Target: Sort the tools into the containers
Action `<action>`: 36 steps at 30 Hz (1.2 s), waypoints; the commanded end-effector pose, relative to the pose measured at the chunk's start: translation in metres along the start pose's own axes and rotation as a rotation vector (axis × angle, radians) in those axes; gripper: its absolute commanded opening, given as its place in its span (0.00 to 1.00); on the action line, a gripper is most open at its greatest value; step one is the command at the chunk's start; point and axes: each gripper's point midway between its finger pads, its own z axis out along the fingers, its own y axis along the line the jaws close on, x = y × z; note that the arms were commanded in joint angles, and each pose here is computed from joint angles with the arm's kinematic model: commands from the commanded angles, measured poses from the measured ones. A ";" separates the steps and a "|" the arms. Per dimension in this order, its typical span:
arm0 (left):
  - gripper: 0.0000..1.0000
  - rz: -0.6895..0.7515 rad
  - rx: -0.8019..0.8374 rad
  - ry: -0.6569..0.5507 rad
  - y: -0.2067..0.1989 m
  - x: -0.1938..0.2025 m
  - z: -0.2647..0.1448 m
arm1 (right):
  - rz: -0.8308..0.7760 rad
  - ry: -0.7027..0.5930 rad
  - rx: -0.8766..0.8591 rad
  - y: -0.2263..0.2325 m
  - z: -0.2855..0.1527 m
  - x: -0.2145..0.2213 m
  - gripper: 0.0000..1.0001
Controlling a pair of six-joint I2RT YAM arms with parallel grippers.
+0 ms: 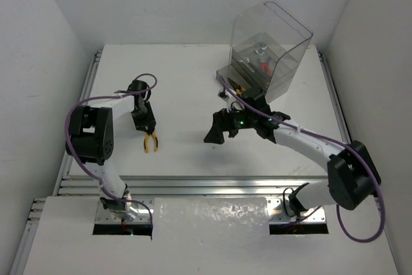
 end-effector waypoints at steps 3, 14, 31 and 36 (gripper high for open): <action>0.00 -0.063 0.173 -0.093 -0.035 -0.001 -0.024 | 0.031 -0.056 -0.150 0.014 0.035 -0.005 0.96; 0.00 -0.044 0.412 -0.184 -0.078 0.017 -0.066 | 0.066 -0.043 -0.138 0.007 0.129 0.002 0.94; 0.00 -0.052 0.713 -0.223 -0.124 0.033 -0.123 | 0.040 -0.132 -0.207 0.013 0.172 -0.019 0.36; 0.13 -0.049 0.775 -0.243 -0.134 0.027 -0.141 | 0.012 -0.142 -0.217 0.023 0.154 -0.022 0.00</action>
